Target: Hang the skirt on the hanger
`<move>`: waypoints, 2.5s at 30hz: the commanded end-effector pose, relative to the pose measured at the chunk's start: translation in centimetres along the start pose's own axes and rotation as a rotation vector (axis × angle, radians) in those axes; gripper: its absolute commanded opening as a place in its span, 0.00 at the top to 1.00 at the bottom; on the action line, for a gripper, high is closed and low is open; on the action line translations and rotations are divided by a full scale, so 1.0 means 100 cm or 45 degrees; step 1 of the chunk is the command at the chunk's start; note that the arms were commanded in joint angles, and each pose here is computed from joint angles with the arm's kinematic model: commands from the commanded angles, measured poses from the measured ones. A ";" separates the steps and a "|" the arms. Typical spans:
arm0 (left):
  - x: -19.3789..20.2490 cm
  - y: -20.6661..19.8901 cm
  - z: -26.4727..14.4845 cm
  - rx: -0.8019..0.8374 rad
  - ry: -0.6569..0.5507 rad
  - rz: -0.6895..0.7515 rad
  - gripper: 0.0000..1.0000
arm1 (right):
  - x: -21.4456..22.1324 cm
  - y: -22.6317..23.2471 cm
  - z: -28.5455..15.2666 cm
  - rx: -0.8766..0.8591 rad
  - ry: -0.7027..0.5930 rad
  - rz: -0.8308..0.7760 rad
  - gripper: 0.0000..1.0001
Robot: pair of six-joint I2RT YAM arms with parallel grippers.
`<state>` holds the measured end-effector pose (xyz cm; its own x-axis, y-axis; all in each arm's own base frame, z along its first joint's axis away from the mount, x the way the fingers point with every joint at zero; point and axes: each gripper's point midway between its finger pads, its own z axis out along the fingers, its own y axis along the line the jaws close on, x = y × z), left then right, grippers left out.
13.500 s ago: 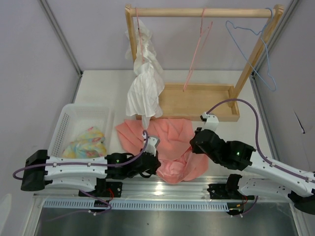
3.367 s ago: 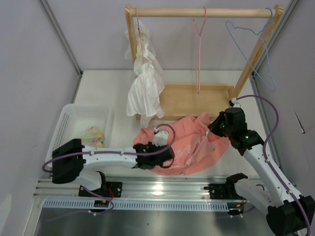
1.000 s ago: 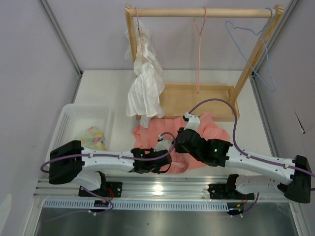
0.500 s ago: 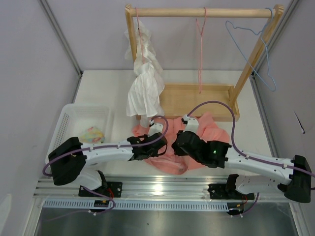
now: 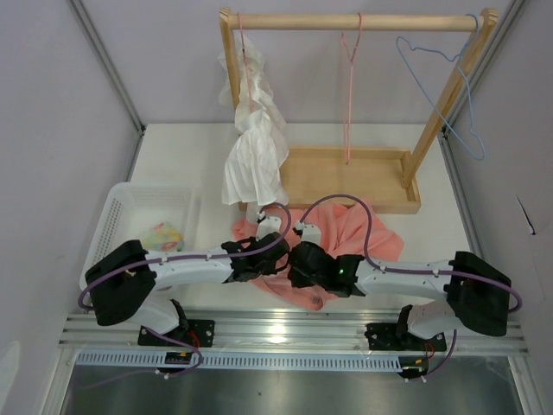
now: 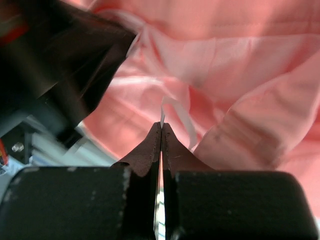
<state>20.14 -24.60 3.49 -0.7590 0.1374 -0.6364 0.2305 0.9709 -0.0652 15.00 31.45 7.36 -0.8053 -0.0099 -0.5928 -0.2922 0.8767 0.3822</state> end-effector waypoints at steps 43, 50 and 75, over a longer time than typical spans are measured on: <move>0.015 -0.037 -0.048 0.375 -0.233 0.347 0.69 | -0.027 0.005 0.089 -0.184 0.039 0.216 1.00; 0.011 -0.050 -0.033 0.345 -0.221 0.417 0.64 | -0.029 0.005 0.088 -0.183 0.036 0.215 1.00; -0.035 -0.045 -0.033 0.344 -0.366 0.414 0.60 | -0.017 -0.011 0.083 -0.214 0.071 0.280 1.00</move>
<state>18.14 -26.21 5.61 -0.4954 0.3995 -0.7714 0.5907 0.8060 0.0381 21.42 35.06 2.34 -0.8833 0.1449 -0.4459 -0.1890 0.7603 0.6214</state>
